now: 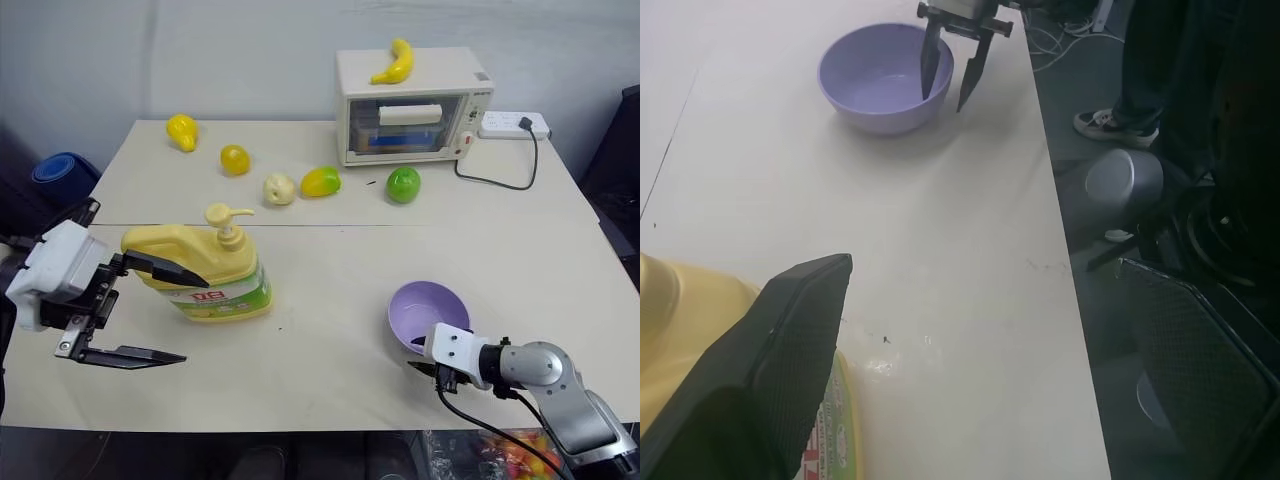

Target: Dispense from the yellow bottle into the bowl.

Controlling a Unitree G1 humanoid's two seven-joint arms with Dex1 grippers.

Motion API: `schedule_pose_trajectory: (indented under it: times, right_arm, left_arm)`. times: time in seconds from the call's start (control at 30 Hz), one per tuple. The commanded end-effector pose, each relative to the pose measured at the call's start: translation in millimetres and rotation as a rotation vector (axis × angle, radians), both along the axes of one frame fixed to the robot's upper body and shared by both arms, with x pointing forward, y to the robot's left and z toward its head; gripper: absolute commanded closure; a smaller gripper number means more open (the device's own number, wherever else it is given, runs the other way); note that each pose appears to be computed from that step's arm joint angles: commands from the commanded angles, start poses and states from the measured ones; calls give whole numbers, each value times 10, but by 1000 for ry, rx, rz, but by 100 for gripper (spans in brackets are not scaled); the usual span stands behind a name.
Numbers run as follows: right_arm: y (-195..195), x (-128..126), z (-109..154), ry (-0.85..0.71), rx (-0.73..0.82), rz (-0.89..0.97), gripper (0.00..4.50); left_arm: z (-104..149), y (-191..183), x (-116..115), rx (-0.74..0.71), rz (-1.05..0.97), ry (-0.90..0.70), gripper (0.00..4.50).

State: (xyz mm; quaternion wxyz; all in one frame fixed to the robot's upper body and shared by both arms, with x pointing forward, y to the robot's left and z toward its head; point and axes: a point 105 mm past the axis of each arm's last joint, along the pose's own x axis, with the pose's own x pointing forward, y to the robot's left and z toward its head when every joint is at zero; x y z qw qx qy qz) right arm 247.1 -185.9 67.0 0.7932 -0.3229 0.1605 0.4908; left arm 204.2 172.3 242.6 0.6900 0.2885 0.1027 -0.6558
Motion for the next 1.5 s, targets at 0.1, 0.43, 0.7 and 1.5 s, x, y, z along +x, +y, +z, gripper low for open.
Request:
schedule_pose_trajectory:
  times: [0.1, 0.43, 0.7, 1.5]
  right_arm:
    - [74, 63, 98, -20, 119, -21, 277]
    - [99, 68, 52, -15, 123, -19, 448]
    - [72, 69, 66, -51, 68, 11, 448]
    - [1812, 792, 1515, -160, 52, 491, 450]
  left_arm:
    - [64, -3, -6, 13, -4, -44, 0]
    - [82, -15, 18, 12, -6, -61, 0]
    - [150, -34, 88, -29, 5, -70, 0]
    - [992, 299, 701, -258, 157, -191, 19]
